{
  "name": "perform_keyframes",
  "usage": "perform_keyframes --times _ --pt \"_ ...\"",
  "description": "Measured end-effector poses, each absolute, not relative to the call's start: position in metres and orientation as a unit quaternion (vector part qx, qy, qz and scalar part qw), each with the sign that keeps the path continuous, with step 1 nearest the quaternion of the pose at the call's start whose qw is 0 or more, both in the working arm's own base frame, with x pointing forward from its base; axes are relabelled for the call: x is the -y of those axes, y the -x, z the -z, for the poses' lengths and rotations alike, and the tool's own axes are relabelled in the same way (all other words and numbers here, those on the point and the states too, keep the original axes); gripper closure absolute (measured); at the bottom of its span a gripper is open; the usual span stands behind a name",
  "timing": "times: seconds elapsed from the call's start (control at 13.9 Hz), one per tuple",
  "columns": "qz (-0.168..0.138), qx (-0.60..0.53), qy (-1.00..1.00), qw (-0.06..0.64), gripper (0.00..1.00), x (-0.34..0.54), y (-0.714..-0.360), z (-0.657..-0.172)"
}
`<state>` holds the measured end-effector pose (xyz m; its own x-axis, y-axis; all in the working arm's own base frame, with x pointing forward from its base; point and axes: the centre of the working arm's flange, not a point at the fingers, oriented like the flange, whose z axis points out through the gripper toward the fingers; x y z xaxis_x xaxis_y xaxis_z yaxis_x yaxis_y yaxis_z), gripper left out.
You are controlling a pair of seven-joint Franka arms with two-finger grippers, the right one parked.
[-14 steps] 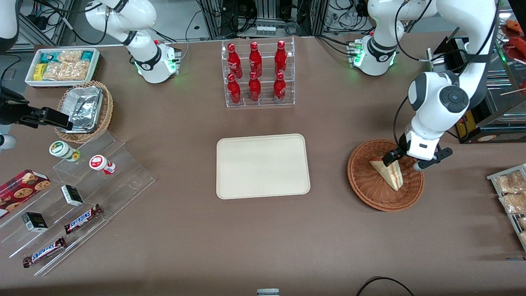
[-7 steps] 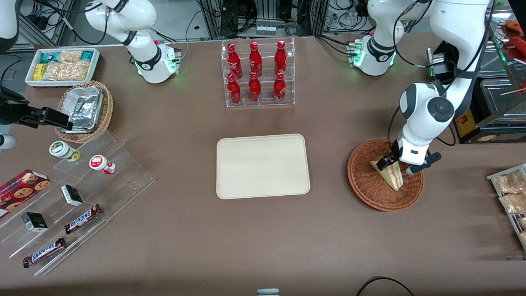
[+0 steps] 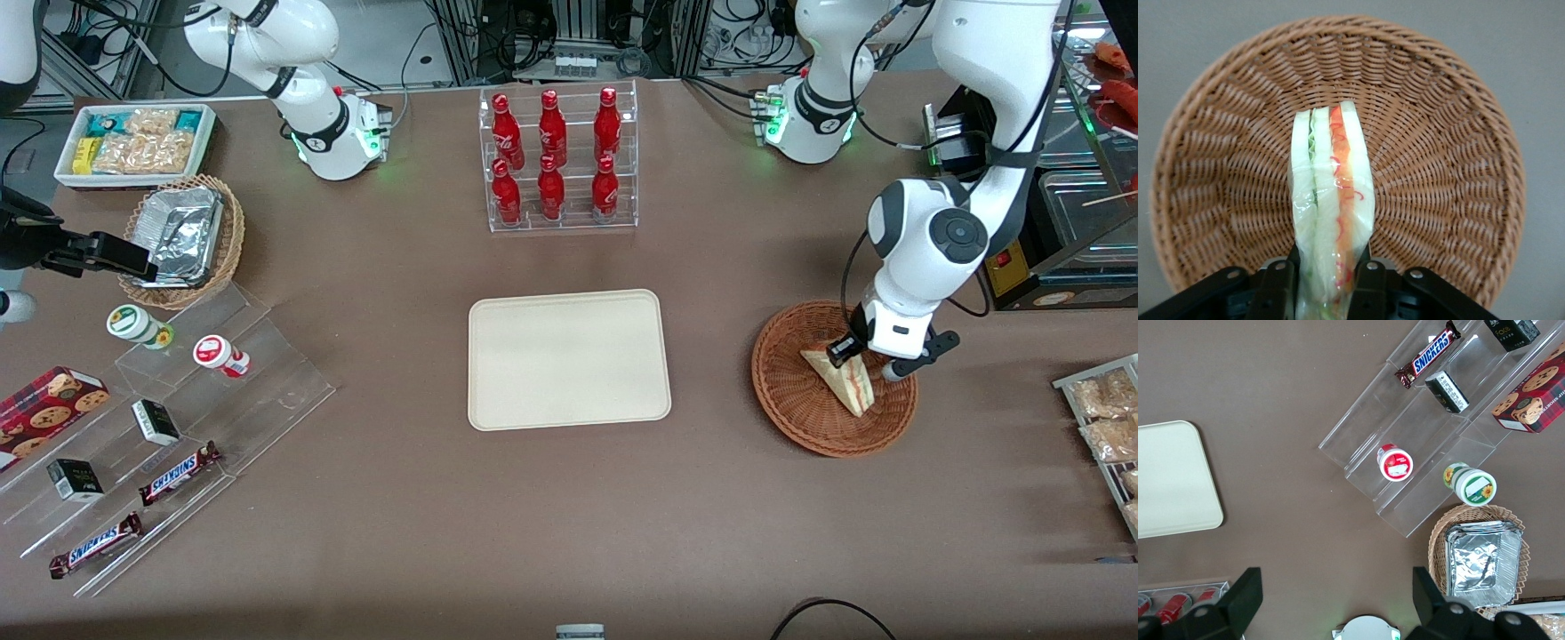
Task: Place sandwich from basket to tray
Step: 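Lower the left gripper and grasp the wrapped sandwich, then lift the sandwich and carry it over the cream tray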
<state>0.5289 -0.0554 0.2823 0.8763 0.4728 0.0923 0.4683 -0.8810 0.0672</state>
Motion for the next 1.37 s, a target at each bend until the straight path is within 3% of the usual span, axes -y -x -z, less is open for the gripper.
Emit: perform_keyframes --times 0.29,0.65,1.01,1.37 --pt "-0.032 -0.222 -0.975 0.008 0.85 0.08 -0.537 -0.375" --pt "-0.021 -0.163 -0.986 0.003 0.85 0.157 -0.542 -0.473" --pt "-0.017 -0.101 -0.995 0.018 0.85 0.29 -0.501 -0.479" --pt "-0.011 -0.058 -0.998 0.019 0.85 0.409 -0.465 -0.434"
